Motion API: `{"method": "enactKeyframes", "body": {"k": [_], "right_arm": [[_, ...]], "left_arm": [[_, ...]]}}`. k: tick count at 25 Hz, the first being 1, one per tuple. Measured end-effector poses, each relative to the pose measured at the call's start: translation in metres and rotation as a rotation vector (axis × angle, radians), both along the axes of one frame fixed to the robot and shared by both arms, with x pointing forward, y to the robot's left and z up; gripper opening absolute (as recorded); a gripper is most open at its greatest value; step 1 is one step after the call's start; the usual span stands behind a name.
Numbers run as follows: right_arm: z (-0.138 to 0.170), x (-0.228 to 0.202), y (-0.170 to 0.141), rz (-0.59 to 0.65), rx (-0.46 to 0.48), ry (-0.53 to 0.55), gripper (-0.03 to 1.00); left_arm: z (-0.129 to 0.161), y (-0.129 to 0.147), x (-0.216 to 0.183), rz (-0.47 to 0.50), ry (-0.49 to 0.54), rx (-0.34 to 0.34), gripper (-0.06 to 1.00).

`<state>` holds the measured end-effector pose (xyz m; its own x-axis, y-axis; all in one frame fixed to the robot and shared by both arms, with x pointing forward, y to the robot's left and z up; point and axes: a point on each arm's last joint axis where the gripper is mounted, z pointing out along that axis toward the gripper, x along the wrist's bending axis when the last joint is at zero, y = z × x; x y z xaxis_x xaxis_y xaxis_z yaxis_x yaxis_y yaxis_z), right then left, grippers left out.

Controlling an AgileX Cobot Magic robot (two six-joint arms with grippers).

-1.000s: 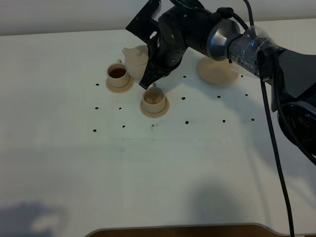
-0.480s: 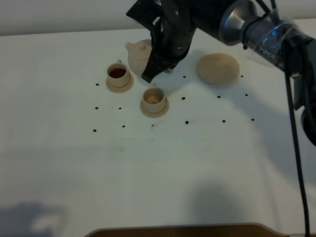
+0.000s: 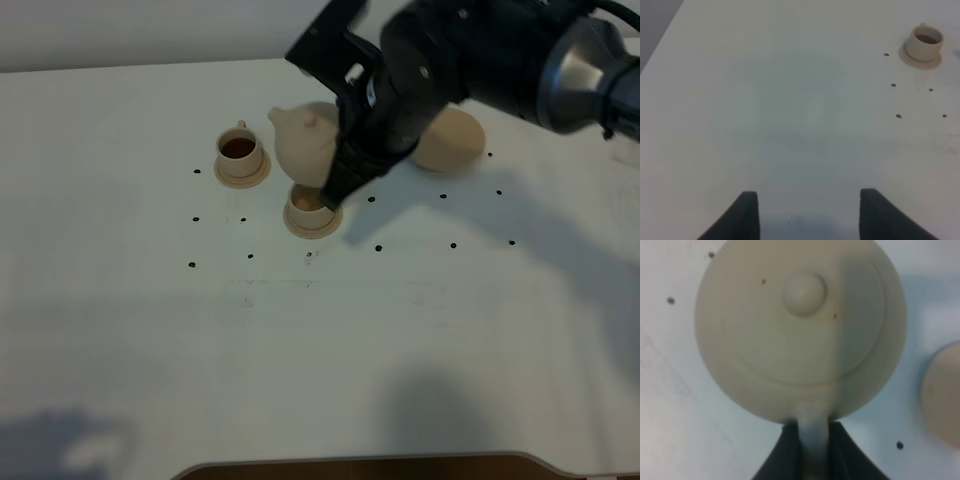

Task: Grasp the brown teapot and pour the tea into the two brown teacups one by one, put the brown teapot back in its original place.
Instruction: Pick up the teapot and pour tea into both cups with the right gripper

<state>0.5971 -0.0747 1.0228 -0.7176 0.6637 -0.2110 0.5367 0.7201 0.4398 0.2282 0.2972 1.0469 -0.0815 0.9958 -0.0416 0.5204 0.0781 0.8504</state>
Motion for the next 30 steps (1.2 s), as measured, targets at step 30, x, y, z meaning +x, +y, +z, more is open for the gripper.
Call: {"method": "enactKeyframes", "body": {"k": [30], "right_arm": [[-0.078, -0.005, -0.019, 0.332, -0.504, -0.218, 0.11]], "left_arm": [[0.0, 0.0, 0.0, -0.001, 0.0, 0.001, 0.49]]}}
